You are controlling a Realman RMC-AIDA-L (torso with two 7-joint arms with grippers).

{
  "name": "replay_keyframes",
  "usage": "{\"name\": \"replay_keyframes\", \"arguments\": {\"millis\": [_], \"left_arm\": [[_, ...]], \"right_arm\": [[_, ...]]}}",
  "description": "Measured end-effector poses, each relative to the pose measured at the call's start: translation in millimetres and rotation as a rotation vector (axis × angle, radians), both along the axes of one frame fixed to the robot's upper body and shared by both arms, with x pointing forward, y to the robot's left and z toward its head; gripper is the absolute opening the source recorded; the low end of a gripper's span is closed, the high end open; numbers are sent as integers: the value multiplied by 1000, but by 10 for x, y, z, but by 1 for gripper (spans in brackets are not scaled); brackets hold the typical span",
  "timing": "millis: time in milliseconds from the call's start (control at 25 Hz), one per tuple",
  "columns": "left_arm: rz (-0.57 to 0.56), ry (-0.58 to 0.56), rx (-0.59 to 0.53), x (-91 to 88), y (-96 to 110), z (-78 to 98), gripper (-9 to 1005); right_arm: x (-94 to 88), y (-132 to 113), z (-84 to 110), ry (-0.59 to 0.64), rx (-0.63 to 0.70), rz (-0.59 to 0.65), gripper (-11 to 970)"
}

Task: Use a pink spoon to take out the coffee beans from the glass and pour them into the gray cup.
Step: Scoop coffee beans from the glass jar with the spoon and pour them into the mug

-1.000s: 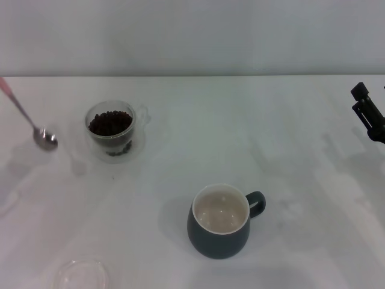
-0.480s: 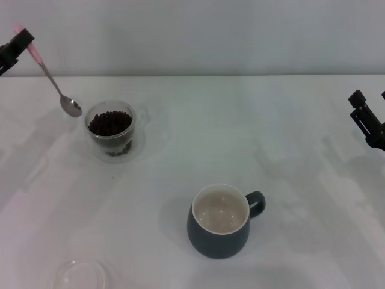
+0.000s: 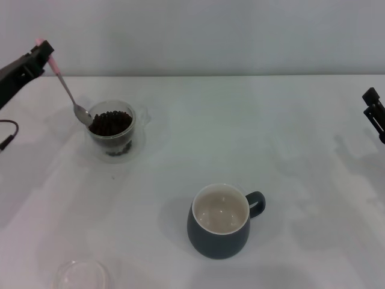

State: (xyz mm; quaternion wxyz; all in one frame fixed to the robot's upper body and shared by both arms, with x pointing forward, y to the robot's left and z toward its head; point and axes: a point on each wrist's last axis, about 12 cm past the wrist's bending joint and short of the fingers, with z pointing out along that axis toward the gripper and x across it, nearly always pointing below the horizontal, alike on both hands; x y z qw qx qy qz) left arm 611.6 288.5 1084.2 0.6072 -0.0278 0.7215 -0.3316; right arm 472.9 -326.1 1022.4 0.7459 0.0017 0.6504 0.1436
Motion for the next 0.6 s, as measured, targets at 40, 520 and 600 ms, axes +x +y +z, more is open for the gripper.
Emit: {"name": "replay_keyframes", "arguments": {"millis": [40,520,600], "left_arm": [[1,-7,8,-5,-27,-13,127],[-11,-6,52,-22,-128,-104,127],[-16,4,45,-25,-158,-123,127]], "right_arm": [[3,-20,-4,6,-1,-3,814],[17,-73,-43,48,-3,-16,814],[17,-74,-42,48,-3,-16,814]]}}
